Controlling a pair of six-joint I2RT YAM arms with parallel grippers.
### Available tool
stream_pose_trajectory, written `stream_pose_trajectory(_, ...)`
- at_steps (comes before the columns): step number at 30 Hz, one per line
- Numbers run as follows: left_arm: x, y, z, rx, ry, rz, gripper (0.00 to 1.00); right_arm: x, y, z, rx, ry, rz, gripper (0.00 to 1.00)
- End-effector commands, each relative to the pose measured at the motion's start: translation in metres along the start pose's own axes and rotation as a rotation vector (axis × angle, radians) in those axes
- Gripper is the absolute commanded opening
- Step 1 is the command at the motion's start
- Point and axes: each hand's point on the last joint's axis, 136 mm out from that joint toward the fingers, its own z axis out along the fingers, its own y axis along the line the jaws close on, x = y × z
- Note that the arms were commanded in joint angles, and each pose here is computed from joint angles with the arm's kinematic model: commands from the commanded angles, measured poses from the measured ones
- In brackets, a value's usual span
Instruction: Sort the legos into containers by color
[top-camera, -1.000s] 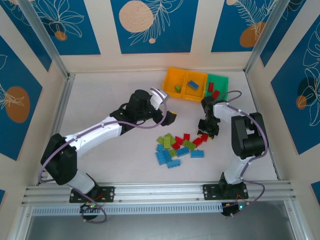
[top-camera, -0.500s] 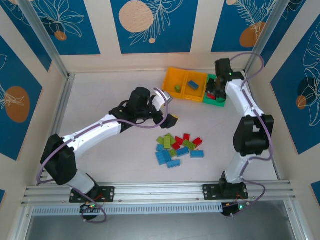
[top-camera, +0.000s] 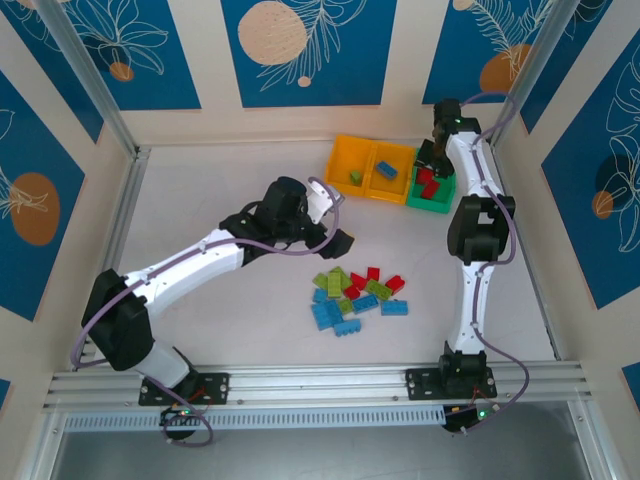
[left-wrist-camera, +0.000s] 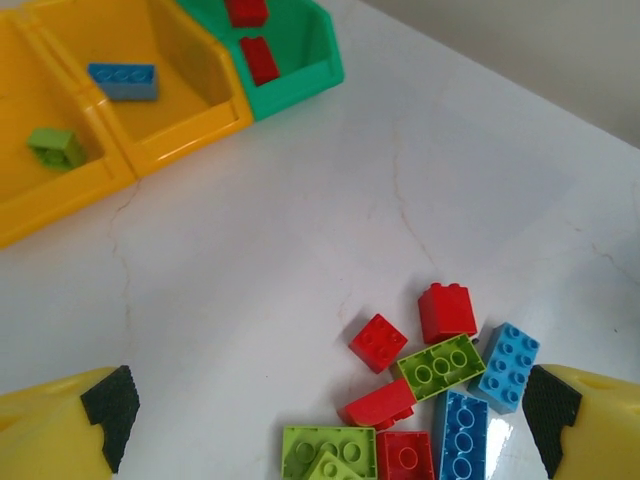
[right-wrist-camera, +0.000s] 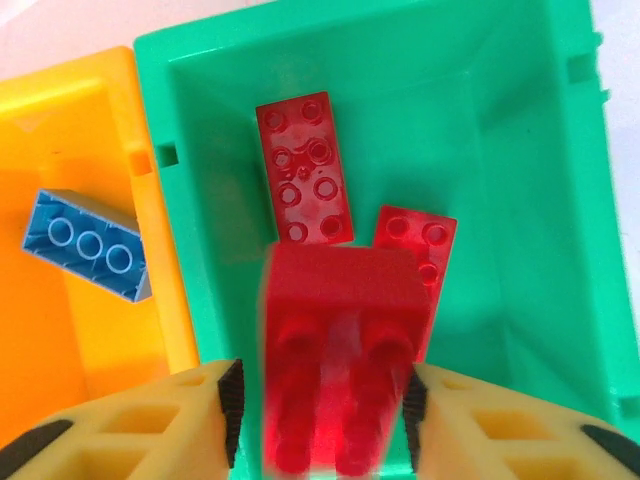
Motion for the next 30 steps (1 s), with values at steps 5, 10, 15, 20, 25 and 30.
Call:
stream_pose_trajectory(5,0.018,0.02,0.007,-0.135,0.14,-0.225,0.94,0.001,0.007,-0.067,-0.075,-0.014,0.013,0.5)
stream_pose_trajectory(10,0.057,0.033,0.017,-0.244,0.304,-0.431,0.85,0.035,0.014,-0.115,-0.202,0.043,0.032,0.52)
stream_pose_trajectory(15,0.105,0.034,0.031,-0.286,0.467,-0.574,0.73,0.102,0.016,-0.149,-0.318,0.121,0.016,0.56)
stream_pose_trajectory(20,0.121,0.012,0.05,-0.167,0.587,-0.586,0.65,0.156,-0.002,-0.15,-0.303,0.174,0.014,0.59)
stream_pose_trajectory(25,0.143,-0.003,0.059,-0.137,0.694,-0.56,0.73,0.181,-0.014,-0.139,-0.264,0.248,0.012,0.6)
stream_pose_trajectory(30,0.155,-0.017,0.067,-0.114,0.746,-0.503,0.8,0.186,-0.013,-0.138,-0.262,0.255,0.005,0.61)
